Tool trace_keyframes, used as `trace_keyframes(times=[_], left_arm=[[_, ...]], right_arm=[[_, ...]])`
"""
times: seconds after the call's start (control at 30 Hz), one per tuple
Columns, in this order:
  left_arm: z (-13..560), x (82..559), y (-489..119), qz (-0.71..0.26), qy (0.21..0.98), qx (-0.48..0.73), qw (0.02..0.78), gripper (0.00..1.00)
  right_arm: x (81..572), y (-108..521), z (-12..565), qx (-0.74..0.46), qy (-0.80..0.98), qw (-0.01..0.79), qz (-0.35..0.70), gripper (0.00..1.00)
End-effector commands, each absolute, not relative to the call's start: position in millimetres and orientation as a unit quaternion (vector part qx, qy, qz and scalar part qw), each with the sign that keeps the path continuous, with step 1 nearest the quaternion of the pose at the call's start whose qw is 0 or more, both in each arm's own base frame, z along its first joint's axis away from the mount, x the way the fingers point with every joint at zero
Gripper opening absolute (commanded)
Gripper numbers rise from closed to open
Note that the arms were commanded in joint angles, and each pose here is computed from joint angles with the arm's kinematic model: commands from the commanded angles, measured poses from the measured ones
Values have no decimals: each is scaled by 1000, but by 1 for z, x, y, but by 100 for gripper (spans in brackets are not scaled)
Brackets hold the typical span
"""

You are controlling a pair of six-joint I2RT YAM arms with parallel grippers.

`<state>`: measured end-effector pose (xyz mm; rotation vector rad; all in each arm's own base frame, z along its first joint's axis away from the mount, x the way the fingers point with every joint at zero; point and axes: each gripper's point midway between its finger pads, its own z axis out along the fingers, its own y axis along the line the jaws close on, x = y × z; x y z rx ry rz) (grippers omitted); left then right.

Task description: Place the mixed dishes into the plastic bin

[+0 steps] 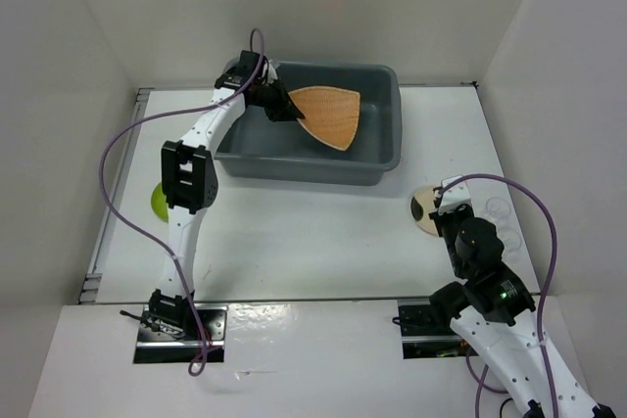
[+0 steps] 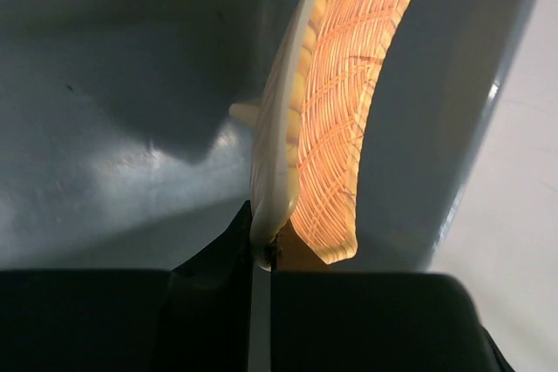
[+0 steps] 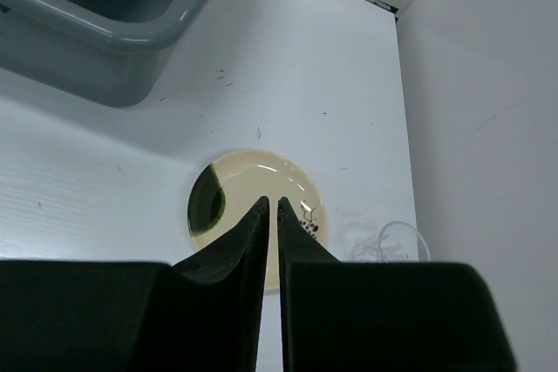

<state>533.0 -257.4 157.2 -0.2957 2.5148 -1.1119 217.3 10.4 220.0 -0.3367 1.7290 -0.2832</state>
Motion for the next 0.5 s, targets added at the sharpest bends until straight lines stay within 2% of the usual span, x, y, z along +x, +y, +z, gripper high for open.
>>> trace_keyframes(times=[0.0,0.1,0.3,0.4,0.43,0.47], left_arm=[[180,549,-261,-417,878,-93,215,0],[164,551,-266,-410,884,-96,202,0],[120,539,-275,-384,902,-106,168,23],[112,532,-272,-378,905,-110,165,37],[108,532,-272,-377,905,-110,163,42],[108,535,-266,-376,905,-115,165,56]], right_arm=[[220,9,228,-132,743,645,-122,12],[220,7,228,-128,744,644,-125,13],[221,6,227,-127,747,640,-129,26],[221,4,227,-123,747,640,-132,34],[221,4,227,-123,747,640,-132,41],[221,3,227,-123,747,640,-131,44]])
